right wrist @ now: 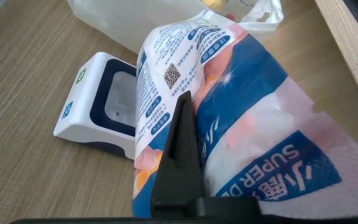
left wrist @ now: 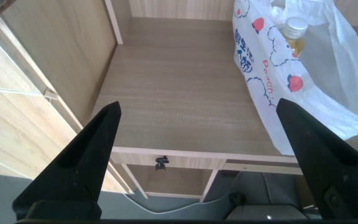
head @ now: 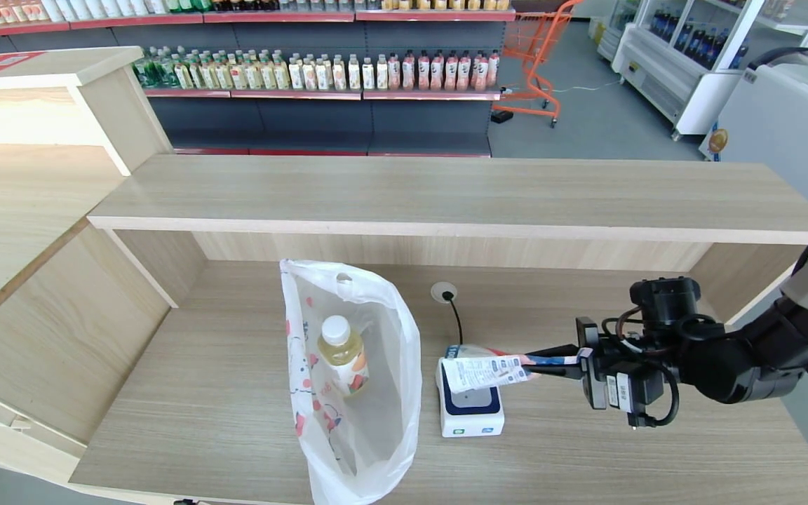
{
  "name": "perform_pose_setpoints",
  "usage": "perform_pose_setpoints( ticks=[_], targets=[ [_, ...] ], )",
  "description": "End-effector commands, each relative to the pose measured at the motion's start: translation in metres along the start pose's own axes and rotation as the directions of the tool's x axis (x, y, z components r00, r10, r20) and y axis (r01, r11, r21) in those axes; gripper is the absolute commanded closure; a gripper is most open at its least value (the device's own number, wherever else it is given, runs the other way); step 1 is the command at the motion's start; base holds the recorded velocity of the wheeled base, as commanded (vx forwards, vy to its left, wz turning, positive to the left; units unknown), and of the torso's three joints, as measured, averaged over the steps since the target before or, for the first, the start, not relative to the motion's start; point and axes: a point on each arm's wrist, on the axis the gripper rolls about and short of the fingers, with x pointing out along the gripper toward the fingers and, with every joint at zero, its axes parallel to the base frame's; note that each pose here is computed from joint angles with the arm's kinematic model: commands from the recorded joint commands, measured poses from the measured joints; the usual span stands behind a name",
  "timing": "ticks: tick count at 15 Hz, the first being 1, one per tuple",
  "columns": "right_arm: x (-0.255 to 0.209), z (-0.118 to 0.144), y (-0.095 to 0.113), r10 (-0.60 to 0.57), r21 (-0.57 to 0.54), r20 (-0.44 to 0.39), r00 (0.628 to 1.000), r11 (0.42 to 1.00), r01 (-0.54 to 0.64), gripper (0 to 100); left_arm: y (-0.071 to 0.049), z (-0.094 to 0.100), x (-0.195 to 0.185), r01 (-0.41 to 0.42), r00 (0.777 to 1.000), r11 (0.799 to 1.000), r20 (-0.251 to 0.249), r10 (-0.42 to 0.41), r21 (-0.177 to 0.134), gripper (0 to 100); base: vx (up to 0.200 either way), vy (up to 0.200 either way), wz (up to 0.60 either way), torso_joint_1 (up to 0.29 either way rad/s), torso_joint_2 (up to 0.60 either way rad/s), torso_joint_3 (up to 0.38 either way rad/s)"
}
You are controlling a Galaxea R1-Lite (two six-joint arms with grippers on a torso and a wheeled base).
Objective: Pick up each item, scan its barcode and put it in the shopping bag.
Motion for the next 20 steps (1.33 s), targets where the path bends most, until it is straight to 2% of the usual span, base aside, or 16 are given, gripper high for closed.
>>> perform_pose_setpoints(
  ticks=[1,7,9,10,12,13,14,15,16,18,19,20],
  targets=[
    [-0.001,0.002,-0.002,-0.002,-0.006,0.001,1.000,1.000,0.002,100,0.000,0.000,0.000,0.000,1.000,1.000,0.000,0.000,0.000,0,0.000,0.000,0.00,0.000,0.00,0.000],
    [-0.004,0.008,-0.007,-0.010,0.012,0.008,1.000,1.000,0.010,100,0.000,0.000,0.000,0.000,1.000,1.000,0.000,0.000,0.000,0,0.000,0.000,0.00,0.000,0.00,0.000],
    [-0.010,0.018,-0.019,-0.031,0.045,0.027,0.999,0.999,0.029,100,0.000,0.000,0.000,0.000,1.000,1.000,0.000,0.000,0.000,0,0.000,0.000,0.00,0.000,0.00,0.000],
    [-0.020,0.029,-0.034,-0.057,0.077,0.019,0.998,0.995,0.055,100,0.000,0.000,0.000,0.000,1.000,1.000,0.000,0.000,0.000,0,0.000,0.000,0.00,0.000,0.00,0.000],
    [-0.057,0.076,-0.069,-0.134,0.213,-0.031,0.990,0.967,0.138,100,0.000,0.000,0.000,0.000,1.000,1.000,0.000,0.000,0.000,0,0.000,0.000,0.00,0.000,0.00,0.000],
    [-0.072,0.099,-0.079,-0.167,0.286,-0.057,0.984,0.942,0.176,100,0.000,0.000,0.000,0.000,1.000,1.000,0.000,0.000,0.000,0,0.000,0.000,0.00,0.000,0.00,0.000],
    [-0.090,0.133,-0.082,-0.203,0.411,-0.077,0.976,0.885,0.217,100,0.000,0.000,0.000,0.000,1.000,1.000,0.000,0.000,0.000,0,0.000,0.000,0.00,0.000,0.00,0.000],
    [-0.100,0.156,-0.079,-0.233,0.495,-0.126,0.964,0.828,0.265,100,0.000,0.000,0.000,0.000,1.000,1.000,0.000,0.000,0.000,0,0.000,0.000,0.00,0.000,0.00,0.000],
    [-0.109,0.181,-0.072,-0.276,0.600,-0.220,0.936,0.718,0.353,100,0.000,0.000,0.000,-0.001,1.000,1.000,0.000,0.001,0.000,0,0.000,0.000,0.00,0.000,0.00,0.000],
    [-0.111,0.230,-0.062,-0.374,0.807,-0.380,0.846,0.312,0.501,100,0.000,0.000,0.000,0.000,1.000,1.000,0.000,0.000,0.000,0,0.000,0.000,0.00,0.000,0.00,0.000],
    [-0.107,0.243,-0.061,-0.382,0.841,-0.410,0.828,0.193,0.505,100,0.000,0.000,0.000,0.000,1.000,1.000,0.000,0.000,0.000,0,0.000,0.000,0.00,0.000,0.00,0.000],
    [-0.108,0.262,-0.060,-0.364,0.854,-0.484,0.796,0.001,0.520,100,0.000,0.000,0.000,0.000,1.000,1.000,0.000,0.000,0.000,0,0.000,0.000,0.00,0.000,0.00,0.000]
  ],
)
